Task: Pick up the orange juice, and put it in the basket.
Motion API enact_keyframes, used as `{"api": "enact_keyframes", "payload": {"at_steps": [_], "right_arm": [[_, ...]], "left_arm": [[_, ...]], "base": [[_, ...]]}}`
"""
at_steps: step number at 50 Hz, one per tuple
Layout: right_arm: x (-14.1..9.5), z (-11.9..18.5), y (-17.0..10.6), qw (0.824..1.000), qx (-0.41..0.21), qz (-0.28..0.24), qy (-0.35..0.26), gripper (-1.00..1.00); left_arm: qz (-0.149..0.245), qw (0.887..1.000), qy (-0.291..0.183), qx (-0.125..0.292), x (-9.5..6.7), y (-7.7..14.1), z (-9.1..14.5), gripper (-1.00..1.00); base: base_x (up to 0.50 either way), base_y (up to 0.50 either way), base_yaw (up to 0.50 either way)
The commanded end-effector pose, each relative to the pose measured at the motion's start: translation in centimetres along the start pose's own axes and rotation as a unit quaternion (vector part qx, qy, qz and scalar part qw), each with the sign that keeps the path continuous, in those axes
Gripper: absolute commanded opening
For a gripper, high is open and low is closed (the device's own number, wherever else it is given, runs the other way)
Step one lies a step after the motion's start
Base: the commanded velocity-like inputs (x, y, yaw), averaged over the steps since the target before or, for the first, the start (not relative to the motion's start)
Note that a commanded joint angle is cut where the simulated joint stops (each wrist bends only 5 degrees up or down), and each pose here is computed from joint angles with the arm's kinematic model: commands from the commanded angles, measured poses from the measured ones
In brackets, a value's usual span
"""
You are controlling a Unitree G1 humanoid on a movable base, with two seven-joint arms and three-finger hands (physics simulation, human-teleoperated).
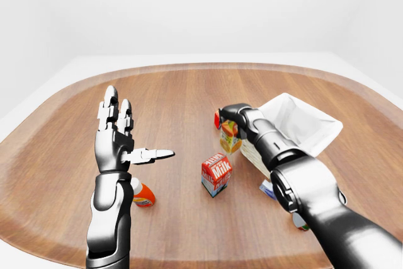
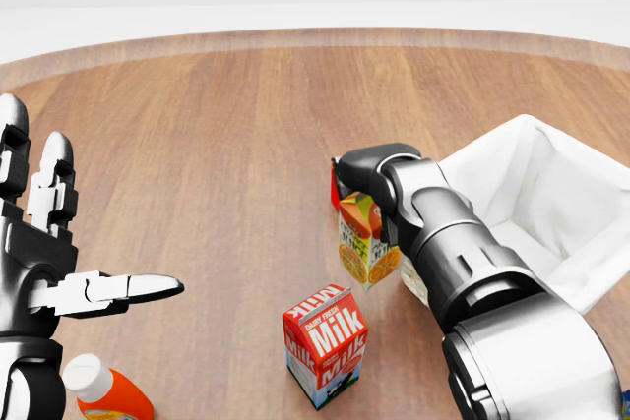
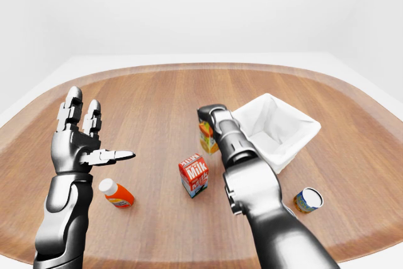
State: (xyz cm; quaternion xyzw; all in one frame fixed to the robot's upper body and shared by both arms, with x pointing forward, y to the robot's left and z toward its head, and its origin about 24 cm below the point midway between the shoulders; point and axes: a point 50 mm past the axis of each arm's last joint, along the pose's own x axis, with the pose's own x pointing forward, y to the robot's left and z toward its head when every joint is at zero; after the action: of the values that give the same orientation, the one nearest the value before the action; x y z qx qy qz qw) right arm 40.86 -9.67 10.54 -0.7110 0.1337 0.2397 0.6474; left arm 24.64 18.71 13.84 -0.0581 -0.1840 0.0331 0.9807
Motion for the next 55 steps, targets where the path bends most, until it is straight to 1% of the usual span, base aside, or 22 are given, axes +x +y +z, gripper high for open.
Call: {"api": "enact_keyframes", "payload": {"at_steps": [1, 30, 55], "right_arm": [[-0.3, 0.1, -1.5, 1.0, -0.012, -0.02, -0.001, -1.0], [-0.9, 0.3, -3.5, 0.999, -0.008, -0.039, -0.007, -1.0], [-1.5, -0.2, -5.3, 0.999, -0.008, -0.048, 0.001, -1.0]], "left_arm": [[0.0, 1.0, 0.0, 0.0, 0.0, 0.0, 0.0, 1.0], [0.0, 1.0, -0.006, -0.003, 0.0, 0.1, 0.3, 1.0], [0.0, 1.0, -0.007, -0.003, 0.0, 0.0, 0.4, 1.0]], "base": [[0.0, 0.0, 0.0], [0.0, 0.0, 0.0], [0.0, 0.0, 0.0]]}}
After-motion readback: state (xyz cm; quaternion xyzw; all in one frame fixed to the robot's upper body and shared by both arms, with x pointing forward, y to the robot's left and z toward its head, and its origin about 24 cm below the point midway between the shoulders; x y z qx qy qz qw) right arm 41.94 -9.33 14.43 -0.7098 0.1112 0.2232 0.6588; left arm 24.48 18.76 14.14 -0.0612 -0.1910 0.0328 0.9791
